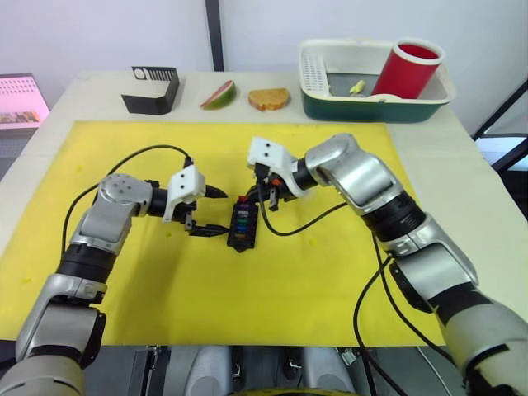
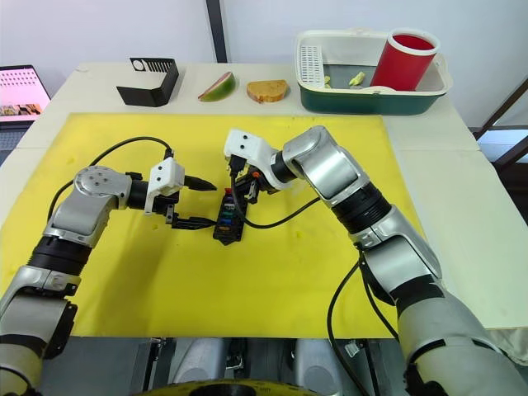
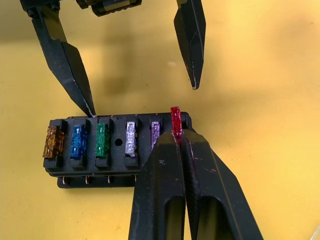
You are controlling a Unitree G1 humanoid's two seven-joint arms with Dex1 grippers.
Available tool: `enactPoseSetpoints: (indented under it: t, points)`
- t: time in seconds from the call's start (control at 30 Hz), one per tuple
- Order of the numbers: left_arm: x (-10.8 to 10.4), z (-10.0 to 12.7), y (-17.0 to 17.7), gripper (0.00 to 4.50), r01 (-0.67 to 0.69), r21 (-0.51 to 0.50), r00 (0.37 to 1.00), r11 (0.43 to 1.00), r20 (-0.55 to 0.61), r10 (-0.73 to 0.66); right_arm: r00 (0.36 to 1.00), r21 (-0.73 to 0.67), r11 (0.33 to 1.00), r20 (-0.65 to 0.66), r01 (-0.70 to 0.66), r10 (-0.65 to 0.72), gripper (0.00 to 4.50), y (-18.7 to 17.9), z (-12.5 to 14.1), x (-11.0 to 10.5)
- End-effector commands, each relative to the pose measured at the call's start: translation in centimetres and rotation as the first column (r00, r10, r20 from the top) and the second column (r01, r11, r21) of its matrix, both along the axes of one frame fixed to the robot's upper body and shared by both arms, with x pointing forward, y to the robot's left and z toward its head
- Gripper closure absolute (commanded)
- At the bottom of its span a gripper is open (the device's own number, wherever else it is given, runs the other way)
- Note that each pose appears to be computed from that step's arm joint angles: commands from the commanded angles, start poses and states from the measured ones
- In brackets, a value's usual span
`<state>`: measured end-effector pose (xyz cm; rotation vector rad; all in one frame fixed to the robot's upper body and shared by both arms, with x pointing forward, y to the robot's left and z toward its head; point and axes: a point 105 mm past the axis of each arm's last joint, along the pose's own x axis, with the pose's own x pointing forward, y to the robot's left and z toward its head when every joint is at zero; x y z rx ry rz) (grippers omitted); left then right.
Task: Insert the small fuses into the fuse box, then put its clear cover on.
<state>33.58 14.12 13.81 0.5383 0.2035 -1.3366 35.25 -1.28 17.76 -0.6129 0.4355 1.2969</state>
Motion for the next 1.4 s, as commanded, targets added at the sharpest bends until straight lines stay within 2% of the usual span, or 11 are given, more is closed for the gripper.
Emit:
enactPoseSetpoints:
  t: [0.03, 0.63, 1.4]
  points:
    - [0.0, 1.3, -0.3, 0.03, 0.017, -0.003, 0.999, 1.000, 0.048, -0.017, 0.999, 0.012, 1.000, 0.050, 0.001, -0.001, 4.50, -0.2, 1.4, 0.3]
    - [0.1, 1.2, -0.4, 0.03, 0.021, -0.006, 0.999, 1.000, 0.045, -0.021, 0.998, 0.024, 1.000, 0.054, 0.010, -0.011, 4.50, -0.2, 1.8, 0.6]
    - [0.1, 1.1, -0.1, 0.03, 0.005, -0.006, 0.999, 1.000, 0.051, -0.004, 1.000, -0.033, 0.999, 0.026, -0.014, 0.015, 4.50, -0.2, -0.6, 0.3]
